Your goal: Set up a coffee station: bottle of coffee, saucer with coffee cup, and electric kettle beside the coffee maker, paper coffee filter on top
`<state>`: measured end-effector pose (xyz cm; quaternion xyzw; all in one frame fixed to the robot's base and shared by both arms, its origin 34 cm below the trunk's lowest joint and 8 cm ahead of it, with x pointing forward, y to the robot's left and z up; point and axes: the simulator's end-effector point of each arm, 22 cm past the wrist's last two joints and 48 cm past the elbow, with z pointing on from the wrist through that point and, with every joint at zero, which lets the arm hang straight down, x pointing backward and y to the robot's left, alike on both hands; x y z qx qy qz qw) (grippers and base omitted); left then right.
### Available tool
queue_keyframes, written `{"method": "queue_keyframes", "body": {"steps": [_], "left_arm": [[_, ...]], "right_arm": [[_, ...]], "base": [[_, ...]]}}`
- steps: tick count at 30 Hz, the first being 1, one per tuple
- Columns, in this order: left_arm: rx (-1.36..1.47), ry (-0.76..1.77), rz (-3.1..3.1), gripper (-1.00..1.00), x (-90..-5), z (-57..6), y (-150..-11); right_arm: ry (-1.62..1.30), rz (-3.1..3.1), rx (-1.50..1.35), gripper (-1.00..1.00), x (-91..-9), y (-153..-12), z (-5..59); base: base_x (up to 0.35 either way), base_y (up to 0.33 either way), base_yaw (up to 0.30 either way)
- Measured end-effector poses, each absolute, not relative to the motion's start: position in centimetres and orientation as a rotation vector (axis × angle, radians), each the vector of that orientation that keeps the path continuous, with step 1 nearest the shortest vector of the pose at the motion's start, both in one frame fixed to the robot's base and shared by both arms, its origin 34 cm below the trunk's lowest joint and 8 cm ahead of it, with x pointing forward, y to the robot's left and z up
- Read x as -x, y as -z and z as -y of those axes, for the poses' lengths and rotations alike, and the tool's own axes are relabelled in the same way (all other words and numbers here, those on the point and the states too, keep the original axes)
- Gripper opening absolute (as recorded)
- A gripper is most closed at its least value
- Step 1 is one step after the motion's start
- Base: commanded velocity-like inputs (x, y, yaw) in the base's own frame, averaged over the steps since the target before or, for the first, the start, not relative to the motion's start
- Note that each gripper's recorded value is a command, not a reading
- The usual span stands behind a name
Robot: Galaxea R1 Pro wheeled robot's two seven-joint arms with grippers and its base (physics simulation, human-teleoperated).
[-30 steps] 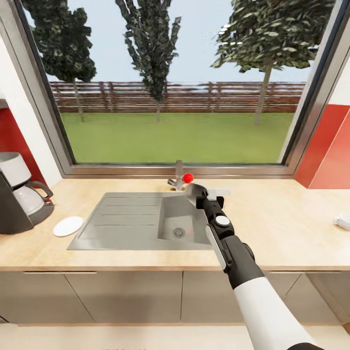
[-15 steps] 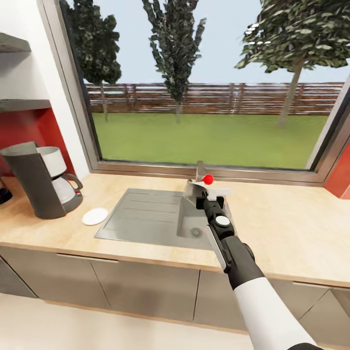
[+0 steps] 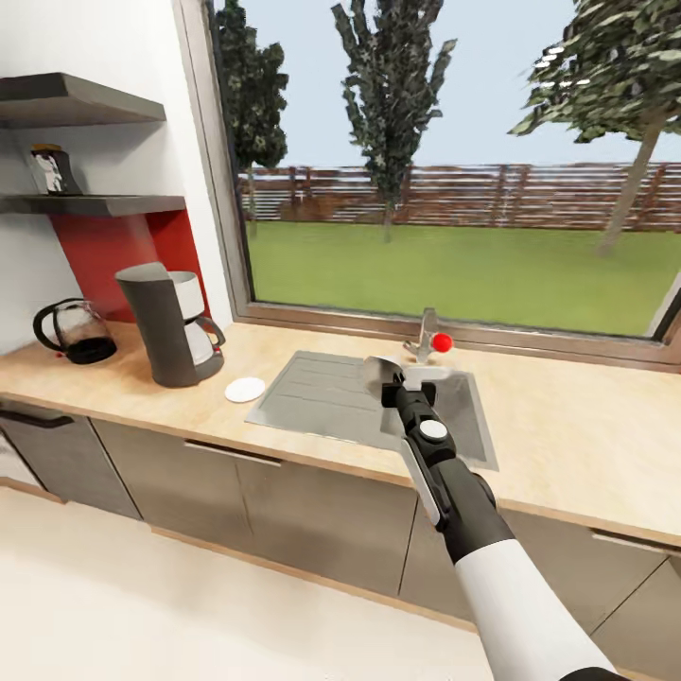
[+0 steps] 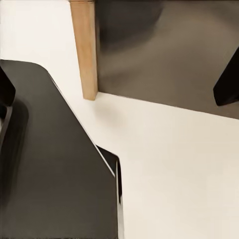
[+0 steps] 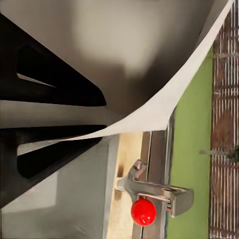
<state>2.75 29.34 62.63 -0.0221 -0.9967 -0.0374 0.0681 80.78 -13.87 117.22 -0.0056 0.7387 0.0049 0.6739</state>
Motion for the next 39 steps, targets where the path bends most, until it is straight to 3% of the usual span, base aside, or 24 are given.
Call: {"method": "queue_keyframes", "body": {"steps": [7, 33, 39], "left_arm": [[0.068, 0.113, 3.008, 1.00, -3.0, -29.3, -62.6], [-0.042, 0.128, 3.024, 1.00, -3.9, -29.6, -62.4], [-0.041, 0.133, 3.026, 1.00, -3.9, -29.8, -62.4]], "right_arm": [[-0.012, -1.658, 0.013, -1.00, -80.7, -117.6, 13.8], [-0.012, -1.654, 0.015, -1.00, -80.5, -117.9, 13.7], [-0.021, -1.688, 0.010, -1.00, -80.5, -117.1, 13.7]], "base": [[-0.154, 0.000, 0.268], [-0.003, 0.000, 0.269], [0.019, 0.000, 0.077]]}}
